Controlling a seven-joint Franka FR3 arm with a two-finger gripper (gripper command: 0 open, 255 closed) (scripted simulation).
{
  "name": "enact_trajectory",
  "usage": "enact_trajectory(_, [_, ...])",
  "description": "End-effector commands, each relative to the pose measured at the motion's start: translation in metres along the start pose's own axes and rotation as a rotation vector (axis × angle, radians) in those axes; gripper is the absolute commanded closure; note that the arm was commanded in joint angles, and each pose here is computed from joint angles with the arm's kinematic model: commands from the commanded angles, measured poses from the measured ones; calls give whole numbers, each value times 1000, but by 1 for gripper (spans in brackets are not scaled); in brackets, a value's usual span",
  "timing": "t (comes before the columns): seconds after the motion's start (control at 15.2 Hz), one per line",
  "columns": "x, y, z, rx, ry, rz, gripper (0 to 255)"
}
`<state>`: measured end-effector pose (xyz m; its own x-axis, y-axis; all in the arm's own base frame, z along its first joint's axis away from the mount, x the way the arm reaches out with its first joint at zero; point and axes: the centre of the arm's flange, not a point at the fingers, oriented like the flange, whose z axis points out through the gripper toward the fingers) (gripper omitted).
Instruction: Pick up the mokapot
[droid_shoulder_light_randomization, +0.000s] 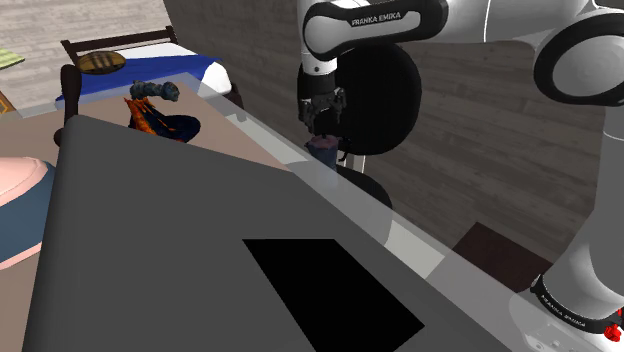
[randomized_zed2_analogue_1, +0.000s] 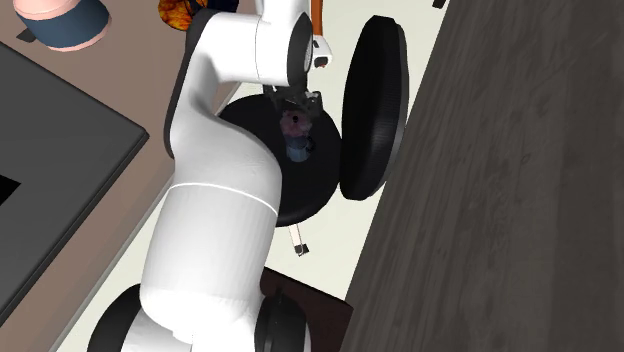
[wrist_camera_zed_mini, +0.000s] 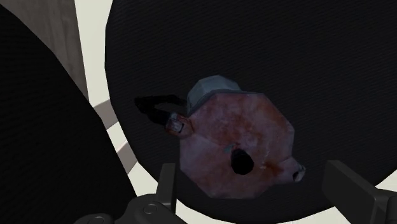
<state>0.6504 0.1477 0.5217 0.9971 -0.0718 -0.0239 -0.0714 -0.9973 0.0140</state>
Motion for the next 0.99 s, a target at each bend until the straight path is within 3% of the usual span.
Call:
enact_trajectory(0.0, [1, -1, 11, 0, 0, 0, 0])
enact_trajectory(0.13, [2, -1, 14, 0, 0, 0, 0])
enact_trajectory(0.2, [1, -1, 15, 0, 0, 0, 255])
enact_trajectory(0.92, [1, 0, 4, 0, 0, 0, 255])
